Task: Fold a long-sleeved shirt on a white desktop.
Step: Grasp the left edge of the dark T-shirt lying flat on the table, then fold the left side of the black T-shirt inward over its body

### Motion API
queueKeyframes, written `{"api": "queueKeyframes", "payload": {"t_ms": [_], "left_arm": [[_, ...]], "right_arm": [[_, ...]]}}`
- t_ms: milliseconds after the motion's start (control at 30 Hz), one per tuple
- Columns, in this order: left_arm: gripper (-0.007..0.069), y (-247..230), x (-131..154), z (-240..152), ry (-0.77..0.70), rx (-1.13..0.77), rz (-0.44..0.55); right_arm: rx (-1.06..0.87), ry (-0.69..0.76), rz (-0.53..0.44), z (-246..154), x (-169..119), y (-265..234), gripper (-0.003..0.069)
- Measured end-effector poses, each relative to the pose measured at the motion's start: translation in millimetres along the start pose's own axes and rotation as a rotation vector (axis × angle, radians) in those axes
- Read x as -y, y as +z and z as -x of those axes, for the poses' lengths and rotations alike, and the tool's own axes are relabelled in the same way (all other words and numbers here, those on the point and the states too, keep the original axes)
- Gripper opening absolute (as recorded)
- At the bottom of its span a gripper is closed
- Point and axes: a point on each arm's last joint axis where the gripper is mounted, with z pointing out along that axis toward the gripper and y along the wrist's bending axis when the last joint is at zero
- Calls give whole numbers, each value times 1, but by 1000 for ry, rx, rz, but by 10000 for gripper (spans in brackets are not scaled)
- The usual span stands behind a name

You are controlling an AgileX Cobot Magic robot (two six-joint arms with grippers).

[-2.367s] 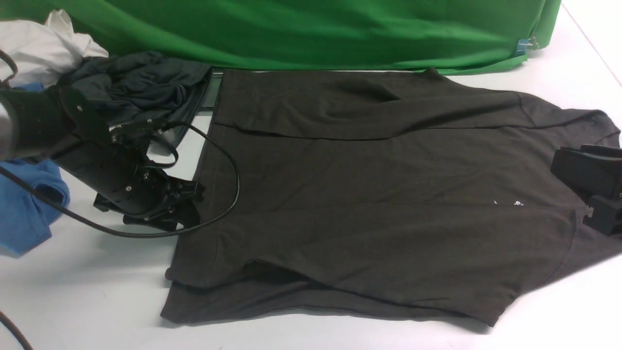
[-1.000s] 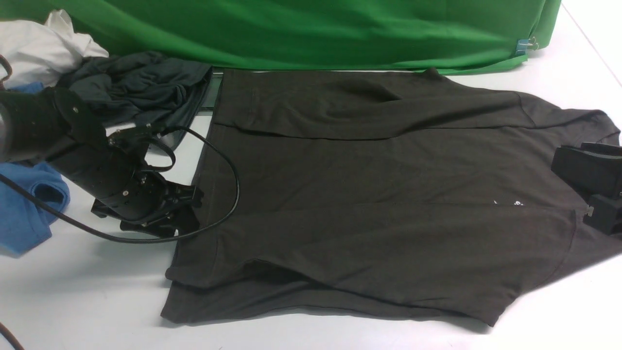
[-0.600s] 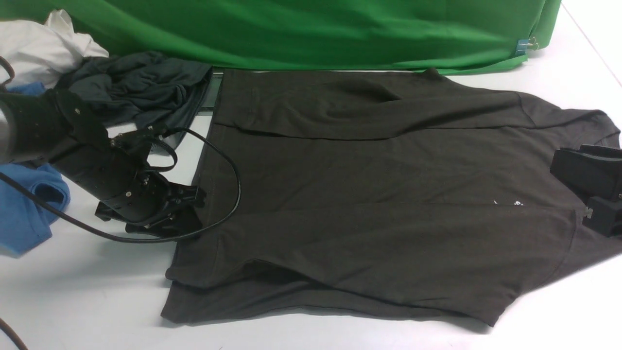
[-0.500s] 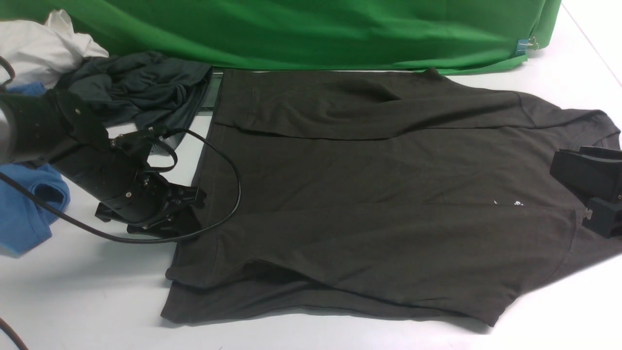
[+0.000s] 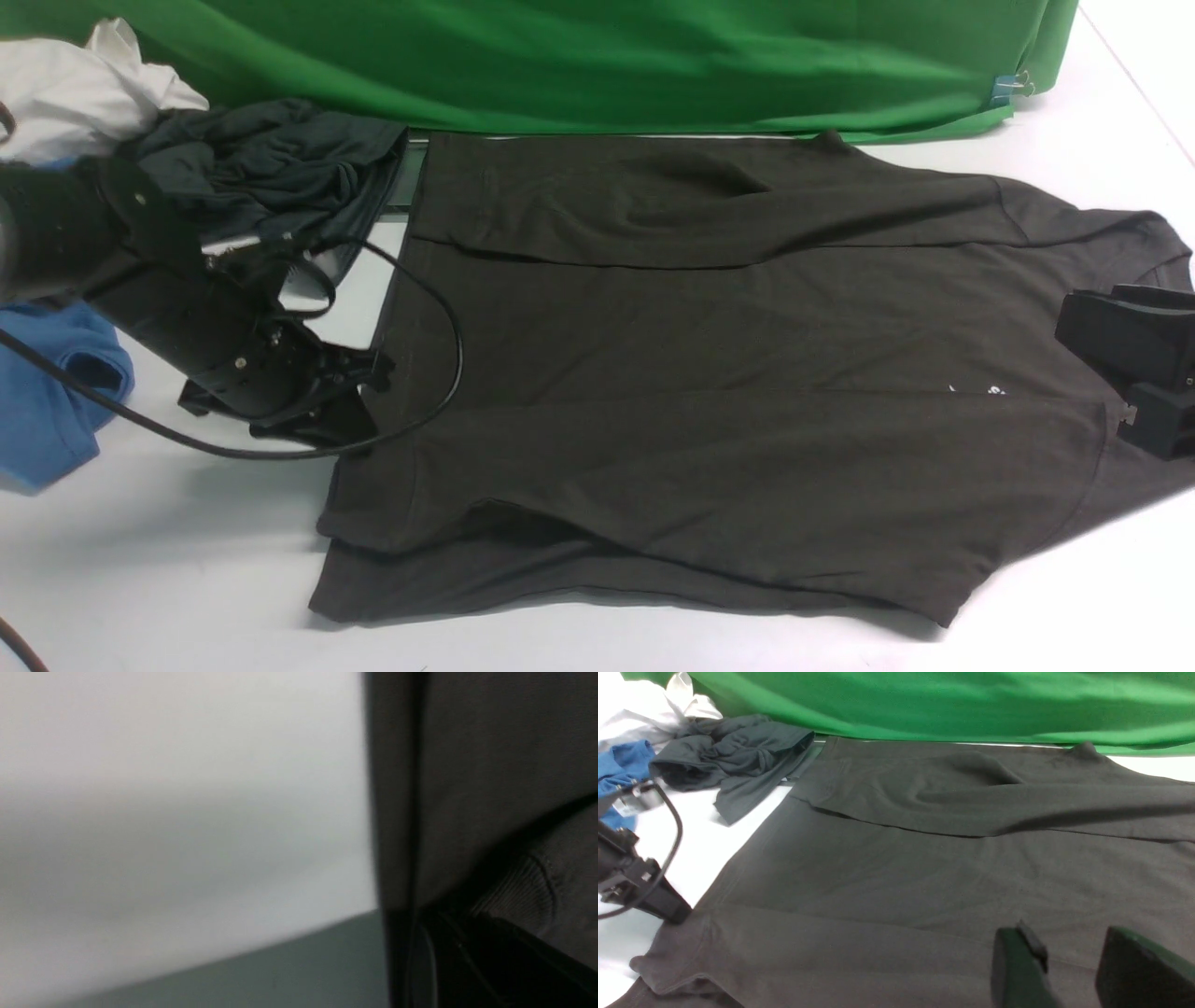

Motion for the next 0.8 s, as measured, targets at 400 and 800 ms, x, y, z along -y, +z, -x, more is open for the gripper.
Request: {"api": "queueKeyframes", "payload": {"t_ms": [400, 800], "left_arm": [[89, -42, 15, 8, 55, 107, -3], [89, -68, 18, 43, 93, 359, 45]], "right_arm": [[0, 0, 0, 0, 0, 0, 242], [-8, 0, -1, -1, 0, 0, 242]]}}
